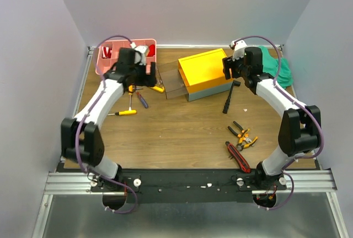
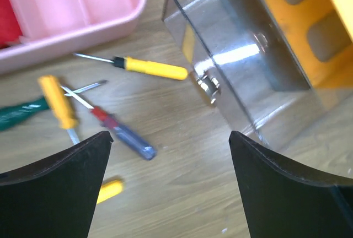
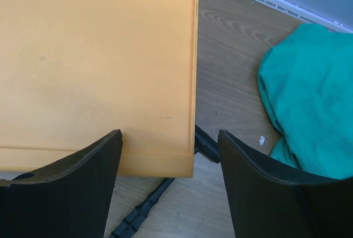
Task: Sort the tools into containers
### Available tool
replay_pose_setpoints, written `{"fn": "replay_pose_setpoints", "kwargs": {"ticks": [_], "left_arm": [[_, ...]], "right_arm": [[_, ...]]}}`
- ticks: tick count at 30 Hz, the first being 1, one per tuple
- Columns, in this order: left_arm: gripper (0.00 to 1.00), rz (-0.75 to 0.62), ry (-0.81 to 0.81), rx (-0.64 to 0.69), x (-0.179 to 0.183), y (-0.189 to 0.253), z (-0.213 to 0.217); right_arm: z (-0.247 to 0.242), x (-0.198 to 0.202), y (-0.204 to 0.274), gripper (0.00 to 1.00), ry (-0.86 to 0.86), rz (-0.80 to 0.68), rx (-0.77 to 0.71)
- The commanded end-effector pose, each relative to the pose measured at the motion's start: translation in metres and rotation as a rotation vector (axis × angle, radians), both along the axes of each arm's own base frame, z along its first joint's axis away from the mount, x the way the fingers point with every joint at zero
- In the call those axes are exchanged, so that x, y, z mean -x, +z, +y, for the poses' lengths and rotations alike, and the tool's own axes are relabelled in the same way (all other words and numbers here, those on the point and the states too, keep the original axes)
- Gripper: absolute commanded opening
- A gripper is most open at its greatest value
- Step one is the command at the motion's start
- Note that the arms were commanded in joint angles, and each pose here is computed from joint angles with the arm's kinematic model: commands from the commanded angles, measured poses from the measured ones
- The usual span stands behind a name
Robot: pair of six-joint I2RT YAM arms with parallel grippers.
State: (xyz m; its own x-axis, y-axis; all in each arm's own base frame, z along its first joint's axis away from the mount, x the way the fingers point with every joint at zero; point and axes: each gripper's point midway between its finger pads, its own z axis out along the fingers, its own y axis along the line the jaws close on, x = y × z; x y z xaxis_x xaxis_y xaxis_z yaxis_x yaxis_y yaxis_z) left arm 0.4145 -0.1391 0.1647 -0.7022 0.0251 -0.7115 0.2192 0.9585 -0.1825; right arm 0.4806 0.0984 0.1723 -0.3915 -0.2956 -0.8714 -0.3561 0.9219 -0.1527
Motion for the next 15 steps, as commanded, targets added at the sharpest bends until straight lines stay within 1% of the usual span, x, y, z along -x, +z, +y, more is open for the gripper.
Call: {"fn": "replay_pose_setpoints", "kwargs": {"ticks": [1,2,3,4,5,7,8,9,12,13,15], "left_arm": [[0.99,-0.212,-0.384,-0.081,0.033,0.052,0.033],[0.99,-0.183,-0.500,-0.090,0.055,0.048,0.037],[0.99,-0.175,-0.579,-0.137,0.066,0.042,0.042],[0.99,-0.226,-0.746,-0.268,0.071,0.035,0.051],[0.99,-0.144,-0.831,-0.284,0.094,0.016,0.058],[0.99,-0.108,-0.989,-0.348,0.111,-0.002,0.067],[0.98,-0.059,-1.078,-0.362,0.122,-0.018,0.071],[0.95,-0.028,-1.111,-0.379,0.125,-0.025,0.075],[0.84,0.051,-1.147,-0.357,0.124,-0.045,0.079],[0.77,0.064,-1.148,-0.355,0.121,-0.049,0.080],[0.74,0.078,-1.124,-0.358,0.109,-0.059,0.082]], "right_arm": [[-0.016,0.040,-0.066,0.80,-0.007,0.231,0.092],[-0.016,0.040,-0.065,0.80,-0.001,0.226,0.094],[-0.015,0.041,-0.065,0.80,0.003,0.228,0.092],[-0.015,0.041,-0.064,0.81,0.009,0.225,0.093],[-0.013,0.041,-0.061,0.82,0.023,0.219,0.093],[-0.013,0.040,-0.055,0.86,0.026,0.202,0.092],[-0.013,0.040,-0.051,0.87,0.021,0.192,0.086],[-0.013,0.039,-0.049,0.89,0.021,0.186,0.085],[-0.009,0.042,-0.047,0.91,0.051,0.186,0.074],[-0.008,0.044,-0.048,0.91,0.056,0.191,0.071],[-0.006,0.046,-0.047,0.91,0.068,0.189,0.070]]}}
